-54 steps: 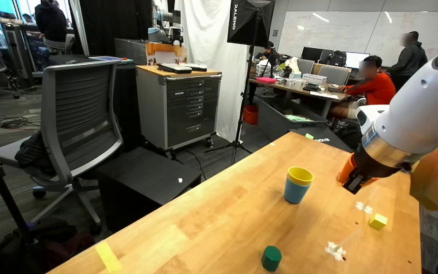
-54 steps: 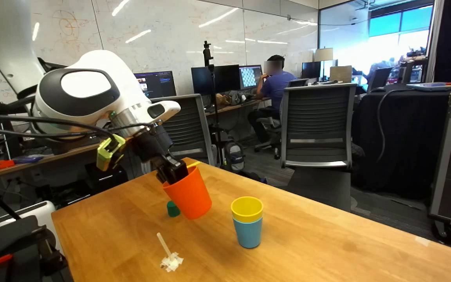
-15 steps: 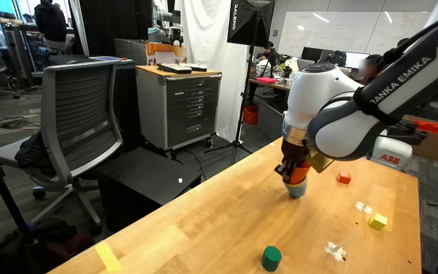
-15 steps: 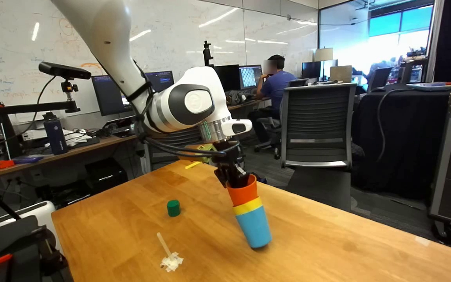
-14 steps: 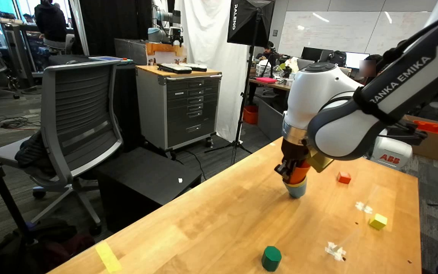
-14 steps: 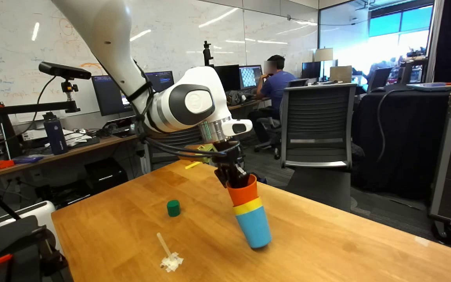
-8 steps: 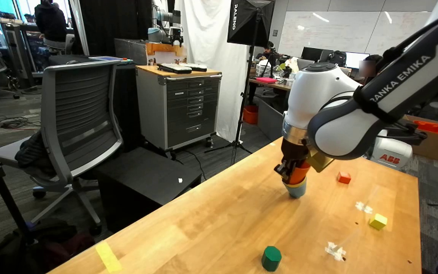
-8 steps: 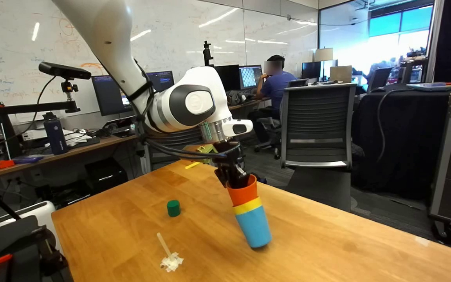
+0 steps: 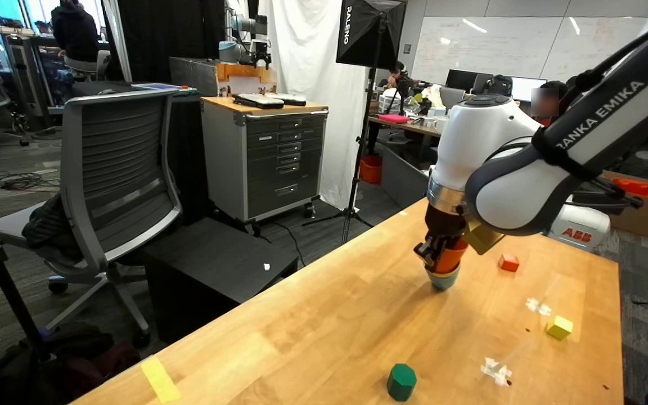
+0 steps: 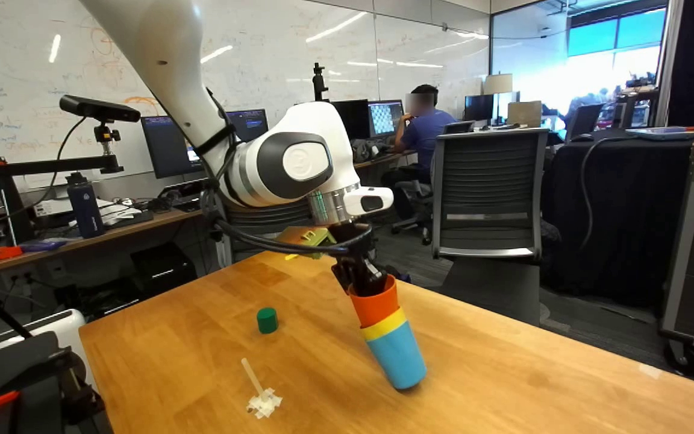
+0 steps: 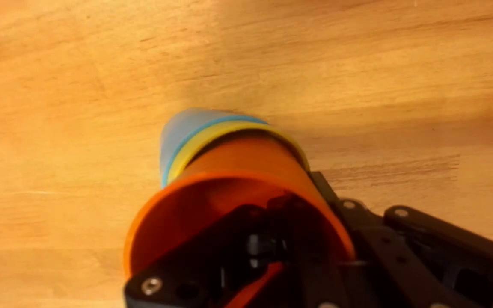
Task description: Put the yellow cup in the blue cup then pick the orange cup and put it in the yellow cup
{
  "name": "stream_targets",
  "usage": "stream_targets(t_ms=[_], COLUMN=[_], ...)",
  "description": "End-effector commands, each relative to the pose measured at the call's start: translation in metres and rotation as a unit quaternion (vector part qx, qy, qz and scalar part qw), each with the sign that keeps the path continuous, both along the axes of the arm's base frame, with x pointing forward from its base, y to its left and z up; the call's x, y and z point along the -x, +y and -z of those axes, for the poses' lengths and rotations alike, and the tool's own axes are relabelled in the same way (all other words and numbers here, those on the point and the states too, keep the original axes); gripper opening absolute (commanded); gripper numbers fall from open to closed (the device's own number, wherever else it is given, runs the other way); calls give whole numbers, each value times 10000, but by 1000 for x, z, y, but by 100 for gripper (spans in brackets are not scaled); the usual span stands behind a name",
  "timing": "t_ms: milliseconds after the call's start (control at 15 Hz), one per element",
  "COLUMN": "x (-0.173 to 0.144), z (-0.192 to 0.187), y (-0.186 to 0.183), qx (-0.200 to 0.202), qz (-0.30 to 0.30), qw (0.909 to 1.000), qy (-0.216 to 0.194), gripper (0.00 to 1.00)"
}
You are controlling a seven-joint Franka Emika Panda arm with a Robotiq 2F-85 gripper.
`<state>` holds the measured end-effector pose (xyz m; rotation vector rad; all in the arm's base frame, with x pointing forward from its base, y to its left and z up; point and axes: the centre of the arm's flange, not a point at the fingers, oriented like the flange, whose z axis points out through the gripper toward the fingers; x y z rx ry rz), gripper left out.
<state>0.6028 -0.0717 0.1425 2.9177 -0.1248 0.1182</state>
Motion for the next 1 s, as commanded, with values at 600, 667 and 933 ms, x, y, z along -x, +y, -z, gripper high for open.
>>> stream_targets(t_ms=[600,667,933], x=[35,36,36], z=[33,33,29], y=[-9,-8,-9], qx=[-268,-273,-236], qz=[-84,-103,-146], qw=[9996,9996,9996], qy=[-7,-9,-74], gripper=[100,100,75])
